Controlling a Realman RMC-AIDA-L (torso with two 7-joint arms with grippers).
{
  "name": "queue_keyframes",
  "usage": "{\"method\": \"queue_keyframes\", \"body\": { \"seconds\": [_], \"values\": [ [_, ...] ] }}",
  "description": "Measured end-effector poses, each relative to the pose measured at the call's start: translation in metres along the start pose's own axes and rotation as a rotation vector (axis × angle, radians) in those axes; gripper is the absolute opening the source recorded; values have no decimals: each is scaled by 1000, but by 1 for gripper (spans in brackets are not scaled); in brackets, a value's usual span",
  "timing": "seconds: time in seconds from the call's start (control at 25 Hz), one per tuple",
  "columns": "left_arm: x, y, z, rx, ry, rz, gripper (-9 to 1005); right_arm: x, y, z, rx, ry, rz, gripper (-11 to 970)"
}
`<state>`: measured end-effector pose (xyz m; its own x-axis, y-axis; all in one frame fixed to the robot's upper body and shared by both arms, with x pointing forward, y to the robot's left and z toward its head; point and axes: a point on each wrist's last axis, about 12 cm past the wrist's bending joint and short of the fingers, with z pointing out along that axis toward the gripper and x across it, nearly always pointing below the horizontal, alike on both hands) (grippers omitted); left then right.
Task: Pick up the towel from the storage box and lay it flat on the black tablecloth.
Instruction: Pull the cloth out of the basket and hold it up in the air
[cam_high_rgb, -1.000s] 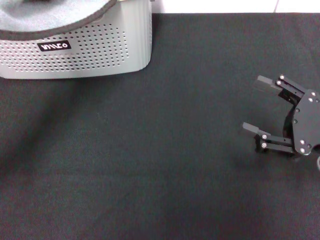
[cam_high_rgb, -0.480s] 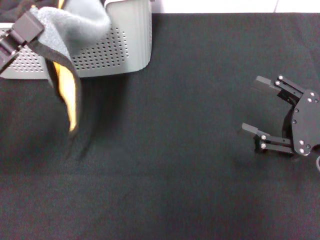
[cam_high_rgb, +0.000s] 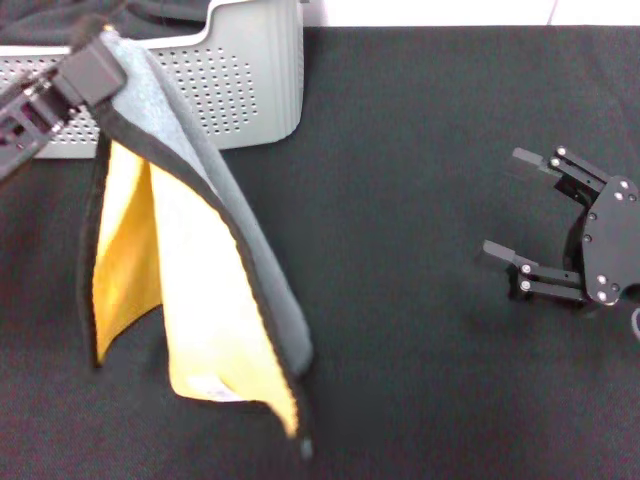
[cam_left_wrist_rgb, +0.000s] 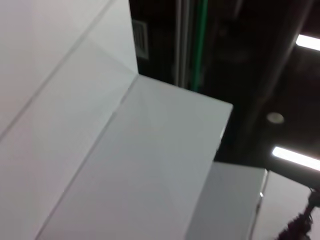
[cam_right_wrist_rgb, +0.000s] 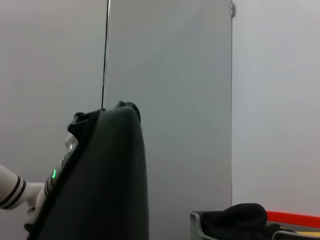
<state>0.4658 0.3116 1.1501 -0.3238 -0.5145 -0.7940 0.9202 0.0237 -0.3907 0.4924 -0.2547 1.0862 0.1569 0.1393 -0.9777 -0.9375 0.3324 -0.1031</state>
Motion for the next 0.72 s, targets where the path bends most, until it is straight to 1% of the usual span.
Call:
{"method": "queue_keyframes", "body": {
  "seconds": [0.28,0.4,0.72],
  "values": [
    [0,8,7,21,57,-27,28,0,-1,1,-2,1,-2,875],
    [0,11,9,26,106,-38,29,-1,-2,2,-6,0,-4,875],
    [1,18,16,42,189,-44,31,-1,-5,9,-19,4,-28,875]
  ]
}}
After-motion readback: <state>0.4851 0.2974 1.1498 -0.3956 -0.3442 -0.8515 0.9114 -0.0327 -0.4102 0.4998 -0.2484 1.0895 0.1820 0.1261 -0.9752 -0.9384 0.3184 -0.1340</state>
